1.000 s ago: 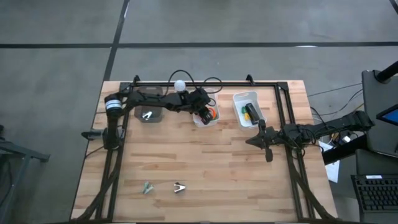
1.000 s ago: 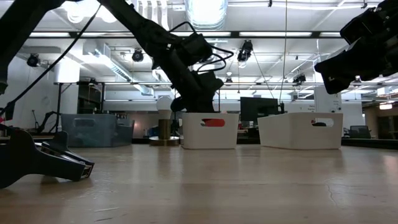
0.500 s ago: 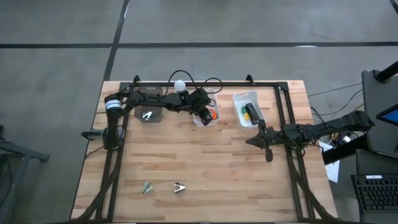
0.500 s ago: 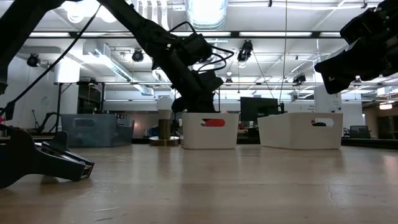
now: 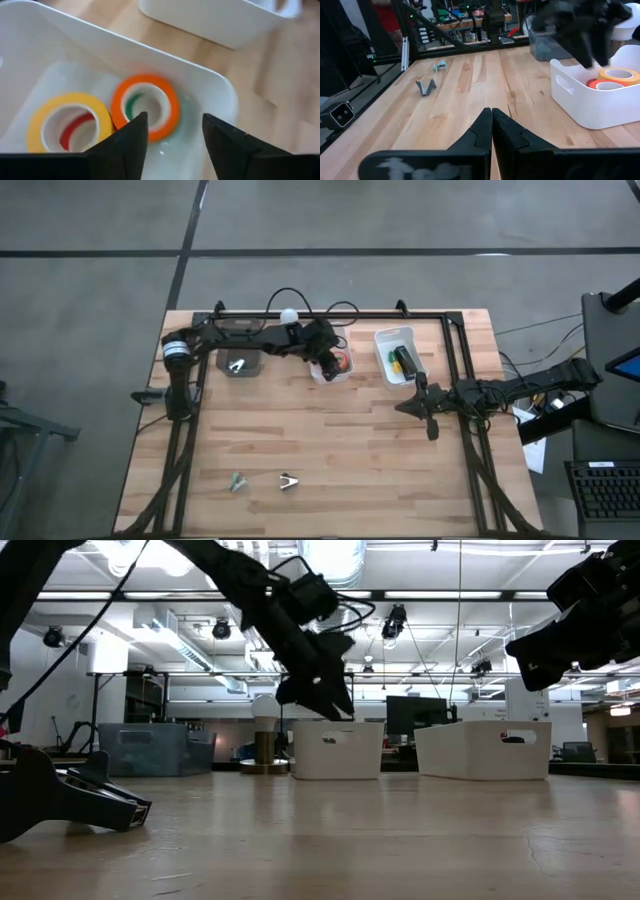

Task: Pick and place Stapler, Stapler remover, tape
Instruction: Put the black staple remover into the black bin

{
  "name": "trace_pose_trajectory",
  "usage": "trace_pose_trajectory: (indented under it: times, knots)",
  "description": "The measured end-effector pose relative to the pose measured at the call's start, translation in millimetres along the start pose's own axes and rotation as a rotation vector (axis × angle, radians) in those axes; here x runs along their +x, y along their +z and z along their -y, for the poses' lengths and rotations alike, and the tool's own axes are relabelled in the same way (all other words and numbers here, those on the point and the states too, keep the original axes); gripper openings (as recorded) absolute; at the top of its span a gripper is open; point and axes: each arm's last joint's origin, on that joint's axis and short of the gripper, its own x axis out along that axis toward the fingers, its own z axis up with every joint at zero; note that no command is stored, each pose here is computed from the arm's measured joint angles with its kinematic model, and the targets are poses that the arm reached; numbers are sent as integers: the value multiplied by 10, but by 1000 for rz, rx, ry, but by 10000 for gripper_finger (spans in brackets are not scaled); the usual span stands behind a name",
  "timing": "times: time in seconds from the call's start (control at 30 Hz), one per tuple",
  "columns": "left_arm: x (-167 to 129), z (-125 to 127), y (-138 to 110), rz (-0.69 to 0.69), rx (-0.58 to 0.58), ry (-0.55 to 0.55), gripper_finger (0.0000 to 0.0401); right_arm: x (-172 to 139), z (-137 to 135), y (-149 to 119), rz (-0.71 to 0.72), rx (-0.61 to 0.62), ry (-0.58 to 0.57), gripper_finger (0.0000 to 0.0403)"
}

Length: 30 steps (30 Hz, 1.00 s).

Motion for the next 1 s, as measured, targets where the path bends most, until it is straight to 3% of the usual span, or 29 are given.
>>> trace_pose_trajectory:
  times: [0.27, 0.63, 0.87, 1.0]
  knots:
    - [-569, 417, -121, -100, 70, -121, 189, 0, 0, -1, 0, 0, 0, 8]
    - [-1225, 1372, -820, -118, 339, -321, 188, 1, 0, -1, -1, 0, 0, 8]
    - [-1454, 1712, -1286, -152, 425, -372, 188, 1, 0, -2, -1, 0, 0, 8]
    - [-1458, 1787, -1485, -169, 429, -355, 188, 3, 1, -5, -4, -1, -1, 8]
